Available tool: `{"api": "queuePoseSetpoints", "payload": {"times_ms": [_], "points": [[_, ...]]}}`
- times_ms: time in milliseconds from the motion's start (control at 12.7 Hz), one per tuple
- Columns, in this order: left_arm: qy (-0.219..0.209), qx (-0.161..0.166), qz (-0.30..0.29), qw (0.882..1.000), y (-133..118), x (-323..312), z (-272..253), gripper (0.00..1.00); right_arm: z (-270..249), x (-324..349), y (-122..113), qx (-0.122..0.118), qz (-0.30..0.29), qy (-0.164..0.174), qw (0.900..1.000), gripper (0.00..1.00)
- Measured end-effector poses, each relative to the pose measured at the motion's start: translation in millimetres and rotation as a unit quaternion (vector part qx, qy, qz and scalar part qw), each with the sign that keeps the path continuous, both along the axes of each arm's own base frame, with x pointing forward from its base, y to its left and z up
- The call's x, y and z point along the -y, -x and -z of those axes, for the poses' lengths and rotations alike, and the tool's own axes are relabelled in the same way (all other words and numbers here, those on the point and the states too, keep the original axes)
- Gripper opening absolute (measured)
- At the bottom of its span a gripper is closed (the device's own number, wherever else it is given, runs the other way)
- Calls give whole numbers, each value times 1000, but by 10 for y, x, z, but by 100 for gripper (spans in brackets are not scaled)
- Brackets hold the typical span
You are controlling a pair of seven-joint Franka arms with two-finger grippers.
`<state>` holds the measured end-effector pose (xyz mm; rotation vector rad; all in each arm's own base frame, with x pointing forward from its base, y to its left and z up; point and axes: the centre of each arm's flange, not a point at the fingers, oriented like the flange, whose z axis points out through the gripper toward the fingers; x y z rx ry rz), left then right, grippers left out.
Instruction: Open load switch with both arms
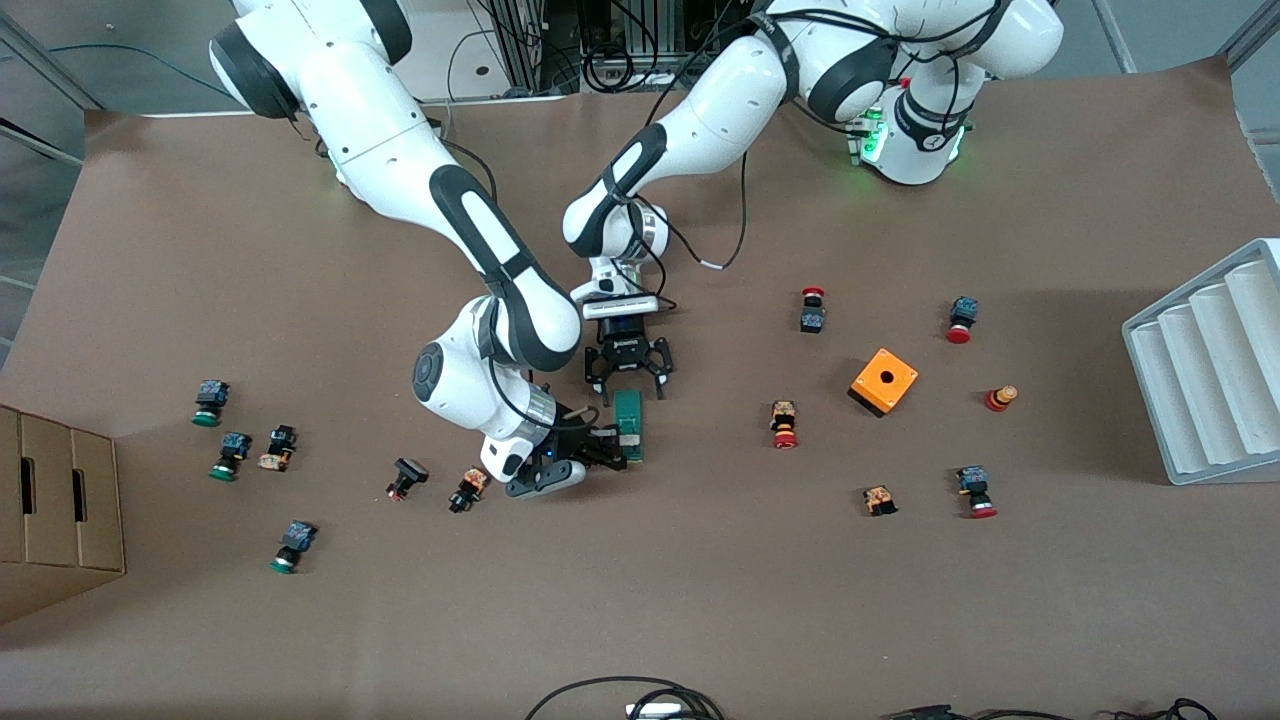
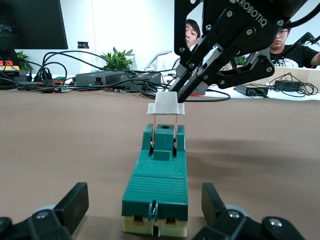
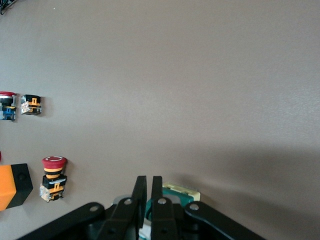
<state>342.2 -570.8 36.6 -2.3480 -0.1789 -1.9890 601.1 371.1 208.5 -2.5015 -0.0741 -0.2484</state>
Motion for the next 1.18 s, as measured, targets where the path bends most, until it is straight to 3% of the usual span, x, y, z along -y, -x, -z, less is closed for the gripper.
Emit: {"api": "queuePoseSetpoints", "payload": {"times_ms": [1184], "points": [[0,0,0,1000,0,0,0,100,58,-75,55,3,-2,4,1000,11]]}}
